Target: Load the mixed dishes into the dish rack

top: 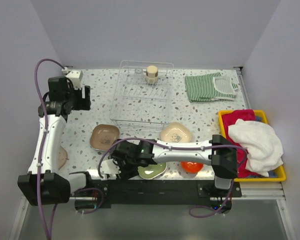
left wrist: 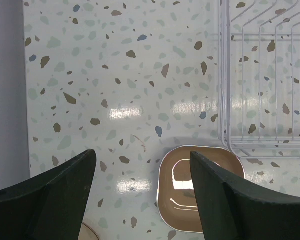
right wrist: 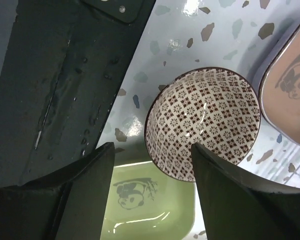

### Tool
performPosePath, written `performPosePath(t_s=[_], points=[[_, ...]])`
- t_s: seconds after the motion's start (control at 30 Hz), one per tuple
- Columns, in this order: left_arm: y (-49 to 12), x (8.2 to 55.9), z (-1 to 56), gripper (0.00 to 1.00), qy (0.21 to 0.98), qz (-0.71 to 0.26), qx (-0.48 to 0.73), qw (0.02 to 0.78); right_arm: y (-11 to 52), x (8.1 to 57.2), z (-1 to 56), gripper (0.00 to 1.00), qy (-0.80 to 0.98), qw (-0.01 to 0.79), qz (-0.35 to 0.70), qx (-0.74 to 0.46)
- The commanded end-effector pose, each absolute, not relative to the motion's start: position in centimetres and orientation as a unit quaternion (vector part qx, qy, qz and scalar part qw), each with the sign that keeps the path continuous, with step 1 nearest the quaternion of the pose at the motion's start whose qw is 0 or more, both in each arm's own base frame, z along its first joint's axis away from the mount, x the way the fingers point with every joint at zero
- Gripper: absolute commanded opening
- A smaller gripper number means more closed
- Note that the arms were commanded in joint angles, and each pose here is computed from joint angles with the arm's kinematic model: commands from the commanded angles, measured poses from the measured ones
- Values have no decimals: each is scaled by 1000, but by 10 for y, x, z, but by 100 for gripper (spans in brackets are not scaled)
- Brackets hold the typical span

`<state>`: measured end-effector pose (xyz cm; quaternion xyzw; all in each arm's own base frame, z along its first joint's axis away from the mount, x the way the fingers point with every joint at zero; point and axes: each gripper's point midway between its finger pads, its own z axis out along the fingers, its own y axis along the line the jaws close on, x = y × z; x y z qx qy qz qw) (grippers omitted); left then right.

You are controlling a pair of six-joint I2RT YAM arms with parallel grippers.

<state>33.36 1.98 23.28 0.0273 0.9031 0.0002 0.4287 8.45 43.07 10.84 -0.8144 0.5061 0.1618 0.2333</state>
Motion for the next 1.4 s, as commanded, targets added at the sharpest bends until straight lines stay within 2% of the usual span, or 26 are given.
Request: performPosePath(t_s=[0.0, 0.17, 0.23, 0.3, 0.33, 0.43, 0.5, 0.57, 0.77, 0.9, 1.0, 1.1, 1.17, 1.23, 1.37], points=[[22, 333, 268, 80, 877, 4, 14, 481, 453, 89, 112, 66, 506, 265, 168, -804], [23, 328, 278, 80, 871, 0, 11, 492, 457, 91, 88, 65, 511, 253, 153, -807], [24, 325, 279, 80, 869, 4, 13, 494, 456, 90, 78, 59, 513, 243, 150, -810], [24, 324, 279, 80, 869, 5, 13, 495, 455, 89, 76, 50, 515, 236, 151, -810], [24, 323, 279, 80, 868, 5, 13, 496, 454, 89, 76, 38, 516, 234, 152, -810], [23, 321, 279, 80, 867, 3, 14, 499, 451, 87, 82, 26, 514, 234, 154, -811], [23, 321, 278, 80, 867, 0, 12, 499, 447, 86, 87, 10, 509, 229, 153, -816], [22, 321, 278, 80, 866, -4, 14, 499, 440, 83, 100, 0, 507, 223, 158, -818], [16, 330, 286, 79, 862, -15, 34, 506, 415, 78, 151, 0, 477, 215, 174, -834], [16, 345, 290, 78, 850, -16, 43, 524, 403, 72, 209, 0, 448, 249, 225, -829], [18, 358, 286, 75, 849, -14, 42, 526, 398, 92, 242, 0, 480, 280, 255, -791], [17, 367, 269, 65, 857, -20, 52, 513, 402, 137, 278, 0, 571, 316, 320, -687], [11, 368, 256, 36, 863, -32, 64, 500, 402, 171, 296, 0, 633, 318, 378, -596], [4, 366, 232, 0, 877, -47, 82, 470, 396, 201, 307, 0, 665, 326, 403, -538], [-12, 355, 186, 0, 897, -52, 126, 420, 399, 238, 323, 0, 704, 331, 471, -417]])
